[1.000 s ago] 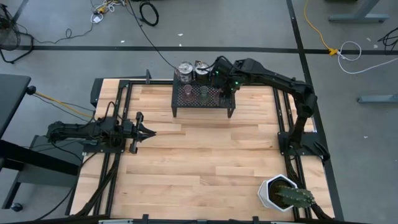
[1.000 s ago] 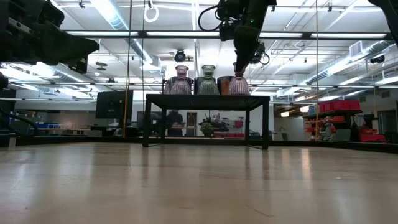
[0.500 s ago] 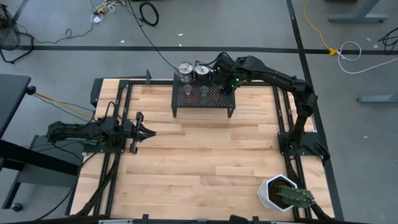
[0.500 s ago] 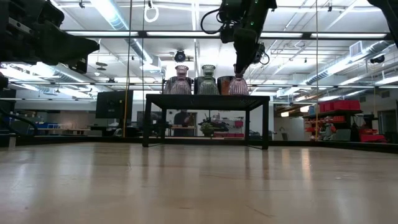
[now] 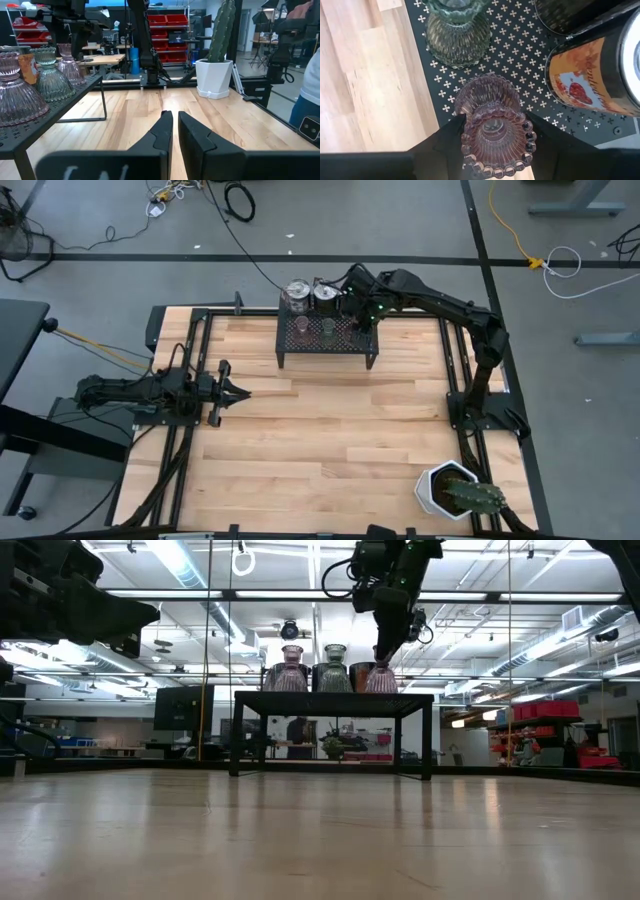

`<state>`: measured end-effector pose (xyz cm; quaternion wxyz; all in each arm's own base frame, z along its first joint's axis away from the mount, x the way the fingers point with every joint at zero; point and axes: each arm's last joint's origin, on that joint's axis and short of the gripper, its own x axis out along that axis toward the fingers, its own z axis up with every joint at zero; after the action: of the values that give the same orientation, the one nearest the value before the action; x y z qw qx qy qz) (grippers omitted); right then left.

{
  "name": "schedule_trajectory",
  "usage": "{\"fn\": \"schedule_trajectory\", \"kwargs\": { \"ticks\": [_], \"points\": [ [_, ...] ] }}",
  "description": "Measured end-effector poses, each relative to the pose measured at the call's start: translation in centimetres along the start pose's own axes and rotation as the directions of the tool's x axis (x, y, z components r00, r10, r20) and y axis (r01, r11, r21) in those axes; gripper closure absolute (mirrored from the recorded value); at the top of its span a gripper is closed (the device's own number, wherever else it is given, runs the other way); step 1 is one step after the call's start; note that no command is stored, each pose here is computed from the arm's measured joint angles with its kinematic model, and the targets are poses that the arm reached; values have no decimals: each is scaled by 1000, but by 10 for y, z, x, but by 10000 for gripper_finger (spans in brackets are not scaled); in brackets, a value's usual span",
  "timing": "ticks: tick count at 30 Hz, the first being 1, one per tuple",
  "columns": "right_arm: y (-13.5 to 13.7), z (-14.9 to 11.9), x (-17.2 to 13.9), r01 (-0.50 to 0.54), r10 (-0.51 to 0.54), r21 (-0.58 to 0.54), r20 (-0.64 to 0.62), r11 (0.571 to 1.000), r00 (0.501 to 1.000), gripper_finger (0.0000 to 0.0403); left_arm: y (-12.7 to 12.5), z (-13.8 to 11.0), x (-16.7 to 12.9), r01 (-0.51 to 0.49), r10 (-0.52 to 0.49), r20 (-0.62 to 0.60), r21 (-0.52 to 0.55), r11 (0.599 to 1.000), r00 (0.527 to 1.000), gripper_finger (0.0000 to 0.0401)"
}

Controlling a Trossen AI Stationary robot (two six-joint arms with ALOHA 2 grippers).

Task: Pick & Place candle stick holders
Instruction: Put the pink vase candle holder on the shelf

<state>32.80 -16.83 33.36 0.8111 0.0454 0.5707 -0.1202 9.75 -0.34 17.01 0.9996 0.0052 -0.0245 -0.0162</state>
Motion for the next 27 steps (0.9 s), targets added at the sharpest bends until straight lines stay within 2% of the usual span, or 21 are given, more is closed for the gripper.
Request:
{"fn": "schedule_trajectory", "kwargs": {
  "ticks": [14, 27],
  "points": [
    [-1, 0, 0, 0, 0, -1, -2, 1000, 1000, 230, 0, 0, 0, 0, 0, 0, 0, 1000, 1000, 367],
    [-1, 1, 0, 4, -4, -18, 12, 1000, 1000, 180, 0, 0, 0, 0, 0, 0, 0, 1000, 1000, 367]
  ]
}}
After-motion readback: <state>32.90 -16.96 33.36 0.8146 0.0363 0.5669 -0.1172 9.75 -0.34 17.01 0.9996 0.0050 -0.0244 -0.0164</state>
